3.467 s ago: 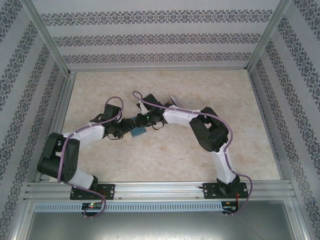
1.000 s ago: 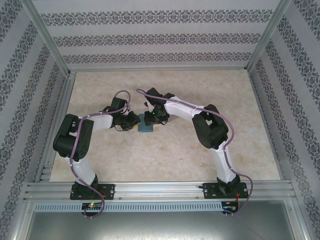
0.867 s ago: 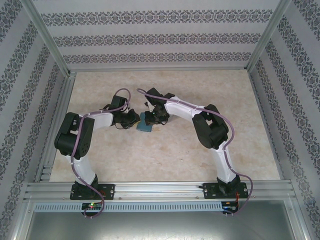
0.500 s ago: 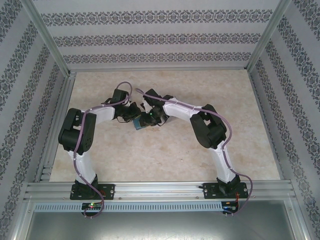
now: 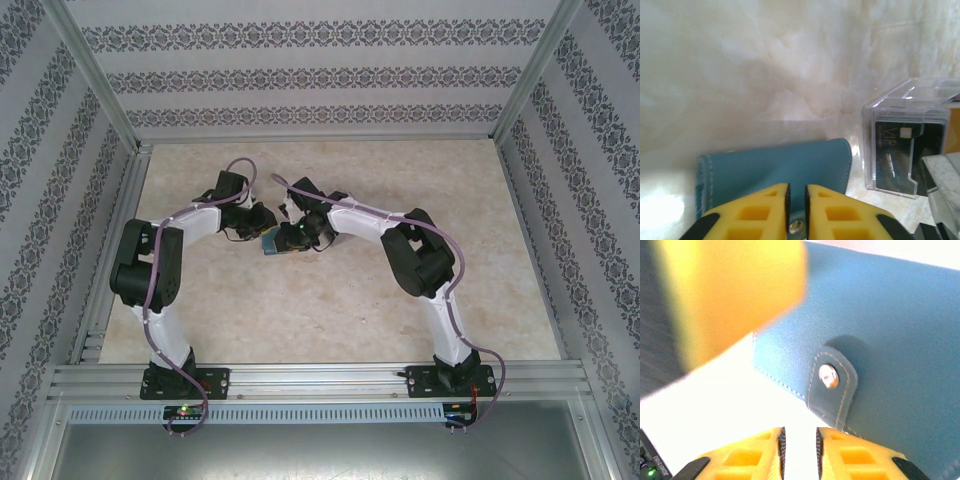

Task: Put the credit cards into the card holder
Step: Rotate the card holder at the center of the table.

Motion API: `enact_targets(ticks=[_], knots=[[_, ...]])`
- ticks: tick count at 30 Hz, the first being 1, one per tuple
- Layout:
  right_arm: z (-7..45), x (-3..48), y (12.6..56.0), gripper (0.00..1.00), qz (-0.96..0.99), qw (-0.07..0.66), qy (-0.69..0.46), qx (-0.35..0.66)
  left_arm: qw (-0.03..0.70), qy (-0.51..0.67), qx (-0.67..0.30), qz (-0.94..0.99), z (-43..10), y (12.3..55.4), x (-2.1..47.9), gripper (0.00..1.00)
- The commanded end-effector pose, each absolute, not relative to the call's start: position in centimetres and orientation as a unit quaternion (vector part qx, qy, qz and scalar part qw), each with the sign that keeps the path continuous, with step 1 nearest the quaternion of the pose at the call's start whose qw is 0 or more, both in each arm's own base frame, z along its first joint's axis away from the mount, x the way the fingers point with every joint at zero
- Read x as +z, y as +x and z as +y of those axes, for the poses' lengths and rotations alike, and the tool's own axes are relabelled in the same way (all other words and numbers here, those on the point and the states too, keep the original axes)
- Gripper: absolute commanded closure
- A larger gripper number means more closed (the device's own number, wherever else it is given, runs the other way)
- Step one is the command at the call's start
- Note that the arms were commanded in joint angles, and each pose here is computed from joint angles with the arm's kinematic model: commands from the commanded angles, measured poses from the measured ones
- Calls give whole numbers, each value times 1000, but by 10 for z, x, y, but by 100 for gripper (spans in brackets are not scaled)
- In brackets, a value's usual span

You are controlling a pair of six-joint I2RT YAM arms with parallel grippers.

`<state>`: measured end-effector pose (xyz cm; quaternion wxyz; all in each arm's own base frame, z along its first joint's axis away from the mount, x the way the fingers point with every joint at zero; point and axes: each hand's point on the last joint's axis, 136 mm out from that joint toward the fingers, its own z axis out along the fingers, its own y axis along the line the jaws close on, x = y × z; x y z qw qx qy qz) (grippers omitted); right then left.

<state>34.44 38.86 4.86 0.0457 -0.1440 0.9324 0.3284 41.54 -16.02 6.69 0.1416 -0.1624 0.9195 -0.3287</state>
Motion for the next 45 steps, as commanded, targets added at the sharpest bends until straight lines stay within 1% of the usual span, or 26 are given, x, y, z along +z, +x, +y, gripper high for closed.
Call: enact_targets(ticks=[1,6,8,13,16,20,22,26,30,39,45], knots=[[380,79,348,73,926,74,-143,342,160,-132,-320,924,-152,412,98,76],[357,68,345,73,935,76,-129,322,143,-144,-333,921,-152,389,93,64],[348,61,342,71,939,74,-124,312,129,-151,-343,918,-154,376,88,59],[339,43,337,70,946,64,-128,291,103,-157,-325,927,-148,344,75,52],[342,34,338,70,947,61,-131,286,96,-164,-314,930,-144,335,63,49],[347,25,344,70,948,59,-130,286,85,-176,-330,923,-149,338,45,49],[350,21,348,70,948,58,-131,285,80,-184,-333,921,-151,343,34,51],[355,18,356,70,948,64,-132,284,86,-191,-343,916,-155,359,29,54],[357,15,366,70,948,71,-132,280,87,-189,-329,921,-154,372,25,56],[361,28,380,70,945,85,-135,285,98,-177,-324,924,-155,392,28,57],[357,48,378,70,942,101,-143,286,119,-168,-310,928,-149,395,45,57]])
